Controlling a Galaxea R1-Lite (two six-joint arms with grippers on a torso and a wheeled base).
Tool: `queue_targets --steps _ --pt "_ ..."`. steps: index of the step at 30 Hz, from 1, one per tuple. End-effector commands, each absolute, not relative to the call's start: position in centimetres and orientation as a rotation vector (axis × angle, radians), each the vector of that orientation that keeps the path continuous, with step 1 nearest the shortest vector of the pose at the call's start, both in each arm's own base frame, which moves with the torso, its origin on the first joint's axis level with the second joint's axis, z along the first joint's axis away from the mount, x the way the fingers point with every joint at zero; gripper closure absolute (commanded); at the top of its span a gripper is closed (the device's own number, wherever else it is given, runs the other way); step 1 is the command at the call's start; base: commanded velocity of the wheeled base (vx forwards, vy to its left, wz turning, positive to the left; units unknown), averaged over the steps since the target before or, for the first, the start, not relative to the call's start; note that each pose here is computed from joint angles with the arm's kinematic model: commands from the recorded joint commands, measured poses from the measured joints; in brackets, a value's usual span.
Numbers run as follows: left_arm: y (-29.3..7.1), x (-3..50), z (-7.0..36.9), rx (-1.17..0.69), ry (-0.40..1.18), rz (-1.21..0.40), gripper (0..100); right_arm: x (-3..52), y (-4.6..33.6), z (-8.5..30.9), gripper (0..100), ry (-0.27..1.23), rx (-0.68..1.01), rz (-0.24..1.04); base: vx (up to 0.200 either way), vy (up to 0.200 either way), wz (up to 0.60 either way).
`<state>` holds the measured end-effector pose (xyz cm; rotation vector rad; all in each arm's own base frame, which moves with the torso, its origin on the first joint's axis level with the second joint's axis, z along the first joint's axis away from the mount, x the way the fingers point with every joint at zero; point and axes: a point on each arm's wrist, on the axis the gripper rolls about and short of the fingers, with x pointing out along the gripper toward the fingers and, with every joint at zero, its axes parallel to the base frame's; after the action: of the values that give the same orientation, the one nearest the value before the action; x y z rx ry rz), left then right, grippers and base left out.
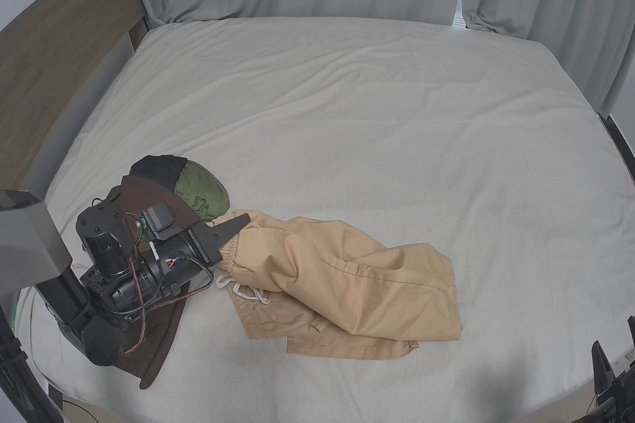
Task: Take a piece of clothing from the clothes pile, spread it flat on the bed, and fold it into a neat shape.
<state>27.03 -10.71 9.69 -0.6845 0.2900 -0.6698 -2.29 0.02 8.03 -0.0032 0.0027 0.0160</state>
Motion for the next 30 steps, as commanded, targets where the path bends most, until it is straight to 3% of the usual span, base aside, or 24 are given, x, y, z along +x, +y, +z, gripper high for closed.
queue_targets --steps 1,27,30 --pt "-10.4 27.5 8.8 -0.684 0.311 -0.643 100 -2.3 0.0 7.6 0 0.001 -0.005 0.017 0.000 0.000 0.00" --pt "-9.6 28.0 8.4 -0.647 0.294 -0.597 100 -2.3 0.0 7.6 0 0.000 -0.002 0.023 0.000 0.000 0.00" --pt "-9.6 28.0 8.5 -0.646 0.288 -0.597 100 -2.4 0.0 8.9 0 -0.107 -0.007 0.023 0.000 0.000 0.00"
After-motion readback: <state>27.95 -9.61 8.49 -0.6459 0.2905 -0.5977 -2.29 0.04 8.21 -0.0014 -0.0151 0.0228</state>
